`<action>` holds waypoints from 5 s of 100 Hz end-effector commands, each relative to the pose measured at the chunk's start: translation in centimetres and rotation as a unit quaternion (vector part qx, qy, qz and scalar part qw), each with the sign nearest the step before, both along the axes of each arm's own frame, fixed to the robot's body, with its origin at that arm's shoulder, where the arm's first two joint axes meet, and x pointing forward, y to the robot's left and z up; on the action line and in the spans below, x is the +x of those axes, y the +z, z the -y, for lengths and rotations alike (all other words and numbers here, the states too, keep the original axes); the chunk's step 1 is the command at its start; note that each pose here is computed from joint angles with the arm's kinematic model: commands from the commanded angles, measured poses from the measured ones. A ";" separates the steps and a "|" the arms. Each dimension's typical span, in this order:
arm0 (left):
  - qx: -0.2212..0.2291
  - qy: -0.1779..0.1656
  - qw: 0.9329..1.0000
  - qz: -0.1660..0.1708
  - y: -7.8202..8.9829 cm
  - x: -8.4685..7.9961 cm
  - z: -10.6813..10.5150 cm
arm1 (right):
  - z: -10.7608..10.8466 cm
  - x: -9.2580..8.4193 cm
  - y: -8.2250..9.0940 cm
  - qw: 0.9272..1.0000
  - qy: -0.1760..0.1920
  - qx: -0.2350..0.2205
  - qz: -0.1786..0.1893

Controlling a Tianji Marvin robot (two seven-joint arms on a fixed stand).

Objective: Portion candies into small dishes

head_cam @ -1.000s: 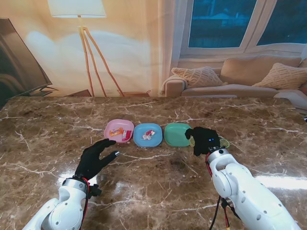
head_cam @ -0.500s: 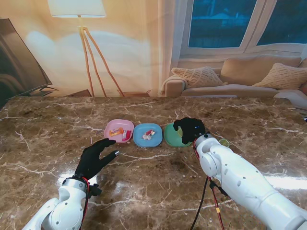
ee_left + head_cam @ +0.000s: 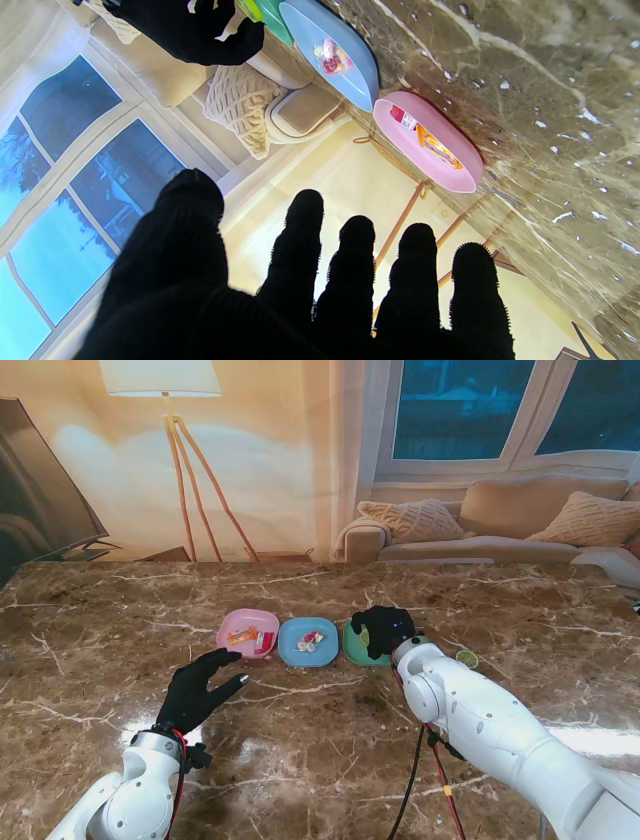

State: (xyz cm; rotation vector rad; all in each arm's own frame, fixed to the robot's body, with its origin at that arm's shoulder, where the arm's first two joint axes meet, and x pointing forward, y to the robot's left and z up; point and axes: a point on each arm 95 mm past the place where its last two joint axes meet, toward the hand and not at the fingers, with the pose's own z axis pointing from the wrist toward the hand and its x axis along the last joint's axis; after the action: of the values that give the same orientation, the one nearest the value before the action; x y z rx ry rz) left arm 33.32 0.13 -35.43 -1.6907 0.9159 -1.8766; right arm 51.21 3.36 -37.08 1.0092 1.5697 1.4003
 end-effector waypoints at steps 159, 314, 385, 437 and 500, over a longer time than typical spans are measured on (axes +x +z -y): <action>0.004 0.000 1.000 -0.009 -0.5 -0.1 0.0 | 12.9 -5.9 1.7 0.980 -0.133 -0.144 -0.038; 0.004 0.005 1.000 -0.012 -0.6 0.0 -0.4 | 15.5 -5.2 -3.7 0.963 -0.228 -0.103 -0.103; 0.003 0.000 1.000 -0.010 -0.7 -0.1 0.0 | 15.2 -7.5 -7.2 0.961 -0.231 -0.072 -0.134; 0.002 -0.001 1.000 -0.011 -0.7 -0.1 0.0 | 14.9 -8.0 -8.5 0.964 -0.219 -0.069 -0.131; 0.000 -0.001 1.000 -0.012 -0.7 -0.1 0.0 | 14.8 -8.8 -9.9 0.971 -0.206 -0.054 -0.112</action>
State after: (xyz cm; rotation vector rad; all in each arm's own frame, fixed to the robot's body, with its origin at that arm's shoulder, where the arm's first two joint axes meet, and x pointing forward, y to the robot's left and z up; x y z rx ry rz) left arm 33.44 0.19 -35.81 -1.7042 0.9246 -1.8658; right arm 46.84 -11.57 -40.43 1.2301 1.3239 1.0372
